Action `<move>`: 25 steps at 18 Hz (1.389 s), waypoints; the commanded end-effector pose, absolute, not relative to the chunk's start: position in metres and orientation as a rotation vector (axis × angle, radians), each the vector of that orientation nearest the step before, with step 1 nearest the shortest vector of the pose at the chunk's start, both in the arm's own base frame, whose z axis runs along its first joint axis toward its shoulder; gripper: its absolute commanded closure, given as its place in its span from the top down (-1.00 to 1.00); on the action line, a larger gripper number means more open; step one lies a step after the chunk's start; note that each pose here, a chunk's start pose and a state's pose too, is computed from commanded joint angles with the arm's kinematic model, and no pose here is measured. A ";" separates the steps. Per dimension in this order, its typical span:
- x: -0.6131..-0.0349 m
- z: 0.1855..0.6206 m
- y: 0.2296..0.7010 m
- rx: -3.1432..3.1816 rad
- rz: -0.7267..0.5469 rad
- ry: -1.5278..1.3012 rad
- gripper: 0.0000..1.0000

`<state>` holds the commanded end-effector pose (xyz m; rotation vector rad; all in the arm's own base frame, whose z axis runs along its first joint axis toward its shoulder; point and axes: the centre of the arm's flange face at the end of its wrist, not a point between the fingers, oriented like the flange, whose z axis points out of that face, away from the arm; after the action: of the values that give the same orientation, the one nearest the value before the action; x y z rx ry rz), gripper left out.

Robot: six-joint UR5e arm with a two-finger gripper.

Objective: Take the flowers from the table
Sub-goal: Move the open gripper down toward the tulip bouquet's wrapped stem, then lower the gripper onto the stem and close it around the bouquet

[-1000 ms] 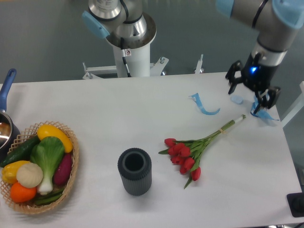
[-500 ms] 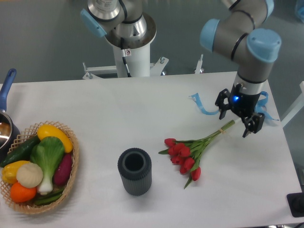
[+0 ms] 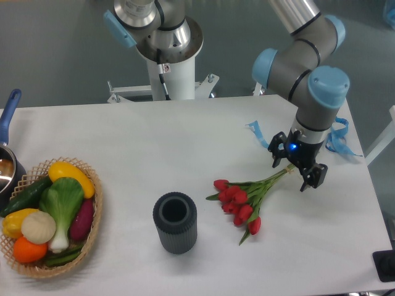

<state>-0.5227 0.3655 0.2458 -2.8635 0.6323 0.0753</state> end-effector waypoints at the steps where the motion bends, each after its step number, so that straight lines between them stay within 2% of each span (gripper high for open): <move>1: -0.520 0.236 0.365 -2.865 0.053 0.633 1.00; 14: -0.503 0.198 0.372 -2.957 -0.032 0.721 0.97; 15: -0.503 0.196 0.373 -2.958 -0.037 0.721 0.91; 17: -0.503 0.193 0.373 -2.958 -0.039 0.721 0.56; 18: -0.503 0.194 0.374 -2.958 -0.035 0.721 0.49; 22: -0.504 0.196 0.376 -2.956 -0.024 0.714 -0.04; 25: -0.505 0.198 0.377 -2.956 -0.021 0.707 -0.22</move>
<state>-0.5050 0.3767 0.1981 -2.9561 0.7072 -0.0206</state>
